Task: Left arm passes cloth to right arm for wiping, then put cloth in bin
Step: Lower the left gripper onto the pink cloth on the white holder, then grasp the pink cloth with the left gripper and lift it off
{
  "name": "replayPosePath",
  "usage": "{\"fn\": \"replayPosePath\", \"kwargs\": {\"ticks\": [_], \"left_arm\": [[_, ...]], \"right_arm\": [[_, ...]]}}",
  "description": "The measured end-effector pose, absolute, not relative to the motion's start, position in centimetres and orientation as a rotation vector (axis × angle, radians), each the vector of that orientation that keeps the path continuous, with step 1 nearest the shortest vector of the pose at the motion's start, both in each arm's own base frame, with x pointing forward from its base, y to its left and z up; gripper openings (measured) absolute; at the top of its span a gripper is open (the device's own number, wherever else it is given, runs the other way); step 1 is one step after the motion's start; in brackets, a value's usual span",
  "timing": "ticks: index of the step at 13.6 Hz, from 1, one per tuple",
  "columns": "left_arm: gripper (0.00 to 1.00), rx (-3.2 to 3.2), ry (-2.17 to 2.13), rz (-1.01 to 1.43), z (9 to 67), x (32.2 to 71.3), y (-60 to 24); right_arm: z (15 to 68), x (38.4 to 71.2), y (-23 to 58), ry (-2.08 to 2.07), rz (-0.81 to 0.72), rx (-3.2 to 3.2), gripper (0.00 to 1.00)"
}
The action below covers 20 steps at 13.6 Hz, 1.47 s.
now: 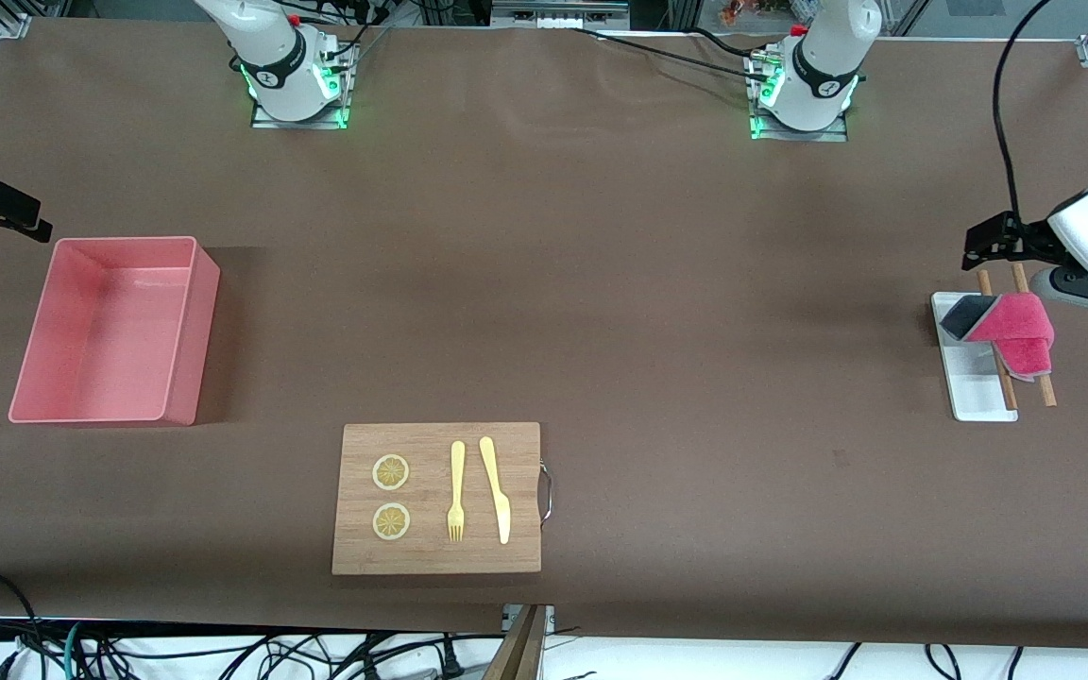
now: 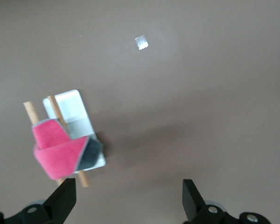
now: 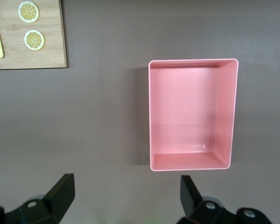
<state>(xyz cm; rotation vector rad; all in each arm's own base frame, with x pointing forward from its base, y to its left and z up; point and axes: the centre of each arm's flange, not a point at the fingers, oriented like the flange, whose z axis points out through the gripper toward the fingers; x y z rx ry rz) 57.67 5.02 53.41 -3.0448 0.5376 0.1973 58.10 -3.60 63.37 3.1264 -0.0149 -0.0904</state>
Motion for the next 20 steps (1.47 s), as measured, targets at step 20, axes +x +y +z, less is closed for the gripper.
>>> {"fn": "replayPosePath", "kwargs": {"ticks": [20], "left_arm": [[1.0,-2.364,1.77,0.489,29.7,64.5,16.6]], "right_arm": [[63.3,58.2,-3.6,-0.014,-0.09,3.127,1.0]]}}
